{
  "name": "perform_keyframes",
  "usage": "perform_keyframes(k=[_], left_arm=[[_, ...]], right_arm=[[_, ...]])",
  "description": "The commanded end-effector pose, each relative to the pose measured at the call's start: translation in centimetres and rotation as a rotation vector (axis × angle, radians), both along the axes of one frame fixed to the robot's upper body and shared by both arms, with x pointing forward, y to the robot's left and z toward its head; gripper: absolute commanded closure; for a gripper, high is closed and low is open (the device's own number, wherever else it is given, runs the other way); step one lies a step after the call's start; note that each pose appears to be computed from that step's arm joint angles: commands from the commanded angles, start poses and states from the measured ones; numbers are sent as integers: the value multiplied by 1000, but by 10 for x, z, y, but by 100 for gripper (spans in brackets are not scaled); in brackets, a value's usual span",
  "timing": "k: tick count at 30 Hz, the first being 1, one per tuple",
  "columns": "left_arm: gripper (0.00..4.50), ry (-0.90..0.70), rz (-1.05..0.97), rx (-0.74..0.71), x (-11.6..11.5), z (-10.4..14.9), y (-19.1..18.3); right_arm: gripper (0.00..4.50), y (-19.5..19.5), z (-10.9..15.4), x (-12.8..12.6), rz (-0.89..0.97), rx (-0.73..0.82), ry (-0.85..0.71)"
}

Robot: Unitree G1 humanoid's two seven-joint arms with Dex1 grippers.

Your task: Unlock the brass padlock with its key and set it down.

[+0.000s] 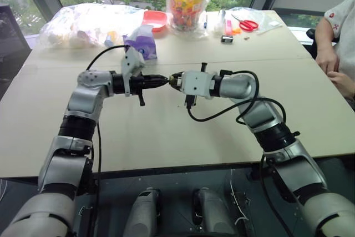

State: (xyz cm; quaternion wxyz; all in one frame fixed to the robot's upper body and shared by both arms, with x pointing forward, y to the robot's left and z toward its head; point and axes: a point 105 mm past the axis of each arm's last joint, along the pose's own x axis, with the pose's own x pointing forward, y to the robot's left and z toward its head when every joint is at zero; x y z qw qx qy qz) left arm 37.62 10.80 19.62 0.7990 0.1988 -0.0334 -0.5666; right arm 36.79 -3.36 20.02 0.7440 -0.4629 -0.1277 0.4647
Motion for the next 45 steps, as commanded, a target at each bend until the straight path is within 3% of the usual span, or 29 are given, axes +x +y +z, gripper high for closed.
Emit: perform_keyframes(k=[1, 3, 7, 11, 30, 44, 45], left_arm=[[432, -88, -77, 143, -8, -14, -9], [432, -56, -97, 125, -10, -13, -11], [432, 406, -113, -225, -13, 16, -7], [264, 479, -88, -260, -14, 20, 0], [264, 475, -15, -298, 8, 13, -9], [264, 500, -26, -338, 7, 17, -4], [317, 501, -27, -344, 7, 18, -5]], right_arm=[[380, 8, 24, -8, 42, 46, -79], [380, 8, 24, -8, 43, 45, -80], [380, 8, 26, -7, 36, 50, -95], [380, 8, 28, -7, 32, 55, -106], [380, 13, 40, -10, 41, 74, -157], [380, 12, 38, -10, 34, 76, -155], [380, 13, 38, -11, 35, 76, -154]])
